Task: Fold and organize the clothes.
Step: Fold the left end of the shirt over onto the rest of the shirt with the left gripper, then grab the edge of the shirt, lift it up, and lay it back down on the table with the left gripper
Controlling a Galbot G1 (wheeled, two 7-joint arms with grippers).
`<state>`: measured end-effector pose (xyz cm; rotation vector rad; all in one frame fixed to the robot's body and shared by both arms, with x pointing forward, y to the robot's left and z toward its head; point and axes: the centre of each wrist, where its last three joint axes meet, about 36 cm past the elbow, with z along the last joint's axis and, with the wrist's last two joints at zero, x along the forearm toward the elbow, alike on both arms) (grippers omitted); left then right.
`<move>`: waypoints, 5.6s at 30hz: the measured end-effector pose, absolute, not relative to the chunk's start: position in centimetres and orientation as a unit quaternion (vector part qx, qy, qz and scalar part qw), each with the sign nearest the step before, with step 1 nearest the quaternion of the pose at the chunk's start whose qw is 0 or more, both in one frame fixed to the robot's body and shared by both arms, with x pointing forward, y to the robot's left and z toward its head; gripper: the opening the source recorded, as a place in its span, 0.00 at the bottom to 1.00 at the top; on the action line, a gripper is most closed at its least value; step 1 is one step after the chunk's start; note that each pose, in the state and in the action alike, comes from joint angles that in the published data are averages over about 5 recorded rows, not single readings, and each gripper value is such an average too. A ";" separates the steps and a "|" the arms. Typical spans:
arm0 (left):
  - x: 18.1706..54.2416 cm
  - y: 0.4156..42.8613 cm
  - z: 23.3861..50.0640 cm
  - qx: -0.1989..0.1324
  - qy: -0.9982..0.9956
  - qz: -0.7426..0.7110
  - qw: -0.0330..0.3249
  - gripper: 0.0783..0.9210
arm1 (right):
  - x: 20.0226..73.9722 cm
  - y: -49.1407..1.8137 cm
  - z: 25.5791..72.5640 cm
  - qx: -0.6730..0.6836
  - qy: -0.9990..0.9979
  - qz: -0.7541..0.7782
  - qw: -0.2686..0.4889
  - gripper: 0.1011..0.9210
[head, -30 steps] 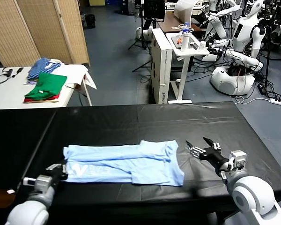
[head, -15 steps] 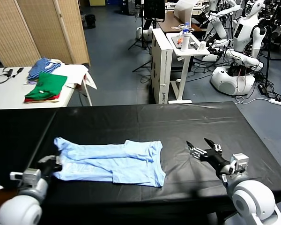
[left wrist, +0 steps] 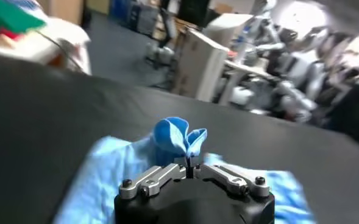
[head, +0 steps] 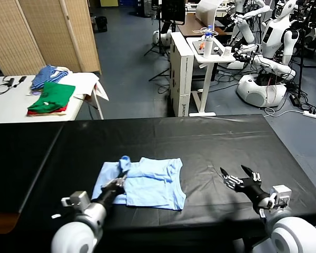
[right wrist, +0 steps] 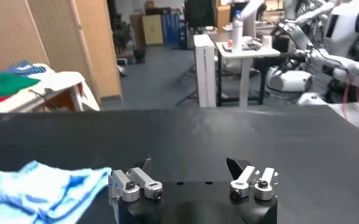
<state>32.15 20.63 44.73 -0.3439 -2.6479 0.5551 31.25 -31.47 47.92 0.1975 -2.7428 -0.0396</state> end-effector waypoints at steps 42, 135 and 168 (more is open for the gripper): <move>32.5 9.8 42.1 -0.184 -0.917 0.274 0.226 0.42 | 31.5 -30.6 46.7 0.101 -0.973 -0.007 0.209 0.98; 32.4 21.5 37.3 -0.050 -0.952 0.229 0.198 0.97 | 29.8 -26.4 50.1 0.215 -0.956 -0.037 0.198 0.98; 31.9 23.6 39.2 -0.015 -0.980 0.095 0.175 0.12 | 30.1 -26.6 48.9 0.192 -0.962 -0.018 0.191 0.98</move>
